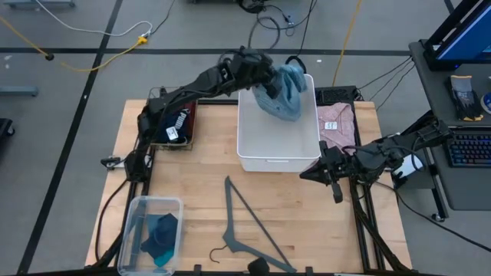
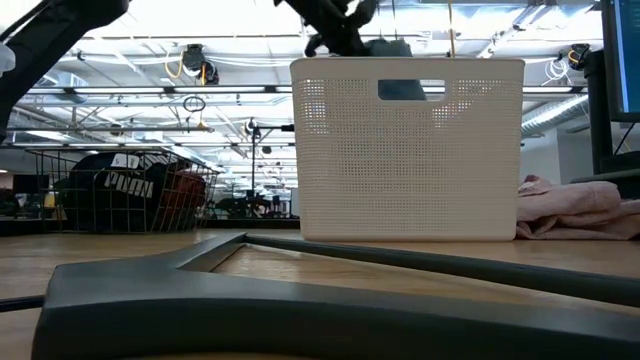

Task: Pick & Place Cloths
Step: Put the blue polo shirt into the white laundry bin, then put the pink polo shirt into the white laundry bin

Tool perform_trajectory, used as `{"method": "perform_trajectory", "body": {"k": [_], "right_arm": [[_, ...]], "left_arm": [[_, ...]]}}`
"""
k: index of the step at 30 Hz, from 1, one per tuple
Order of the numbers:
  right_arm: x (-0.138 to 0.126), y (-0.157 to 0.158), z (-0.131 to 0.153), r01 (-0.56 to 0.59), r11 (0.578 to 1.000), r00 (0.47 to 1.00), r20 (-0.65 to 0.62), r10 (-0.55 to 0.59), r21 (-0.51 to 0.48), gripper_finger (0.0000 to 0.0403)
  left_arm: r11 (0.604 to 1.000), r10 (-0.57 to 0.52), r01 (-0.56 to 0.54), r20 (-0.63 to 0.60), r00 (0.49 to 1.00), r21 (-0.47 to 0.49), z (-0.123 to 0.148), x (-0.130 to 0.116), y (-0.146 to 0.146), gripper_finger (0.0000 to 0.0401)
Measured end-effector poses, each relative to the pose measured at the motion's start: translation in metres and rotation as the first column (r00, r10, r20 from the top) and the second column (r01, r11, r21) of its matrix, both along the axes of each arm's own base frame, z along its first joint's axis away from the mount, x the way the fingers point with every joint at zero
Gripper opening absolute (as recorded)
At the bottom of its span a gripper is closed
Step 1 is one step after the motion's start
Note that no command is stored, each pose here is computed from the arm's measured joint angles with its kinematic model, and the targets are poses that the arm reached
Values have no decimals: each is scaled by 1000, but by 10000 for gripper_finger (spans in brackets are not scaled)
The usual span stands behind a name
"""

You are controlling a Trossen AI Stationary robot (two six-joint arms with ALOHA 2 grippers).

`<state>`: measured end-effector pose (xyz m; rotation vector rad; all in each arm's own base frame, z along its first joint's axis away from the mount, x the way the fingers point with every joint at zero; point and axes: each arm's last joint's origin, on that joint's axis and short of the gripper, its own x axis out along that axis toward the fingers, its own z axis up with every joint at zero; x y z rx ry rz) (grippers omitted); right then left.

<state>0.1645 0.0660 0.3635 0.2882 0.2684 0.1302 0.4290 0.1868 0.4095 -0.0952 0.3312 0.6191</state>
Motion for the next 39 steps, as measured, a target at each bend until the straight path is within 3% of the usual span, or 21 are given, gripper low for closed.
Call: {"method": "perform_trajectory", "body": {"k": [7,18,23,27,39], "right_arm": [[0,0,0,-1,1000,1000,0,1,-3,0],[0,0,-1,-10,1000,1000,-5,10,-20,0],[0,0,-1,-13,1000,1000,-10,13,-25,0],[-1,0,-1,-13,1000,1000,-9,13,-25,0],[-1,0,-1,-16,1000,1000,-10,16,-21,0]], "left_arm": [[985,-133,110,-186,973,-134,-42,21,-25,0],[922,-304,208,-276,912,-327,-77,37,-58,0],[851,-401,249,-267,876,-462,-82,34,-67,1],[769,-476,275,-229,849,-577,-85,30,-69,10],[530,-621,329,-94,778,-782,-87,20,-68,93]]}}
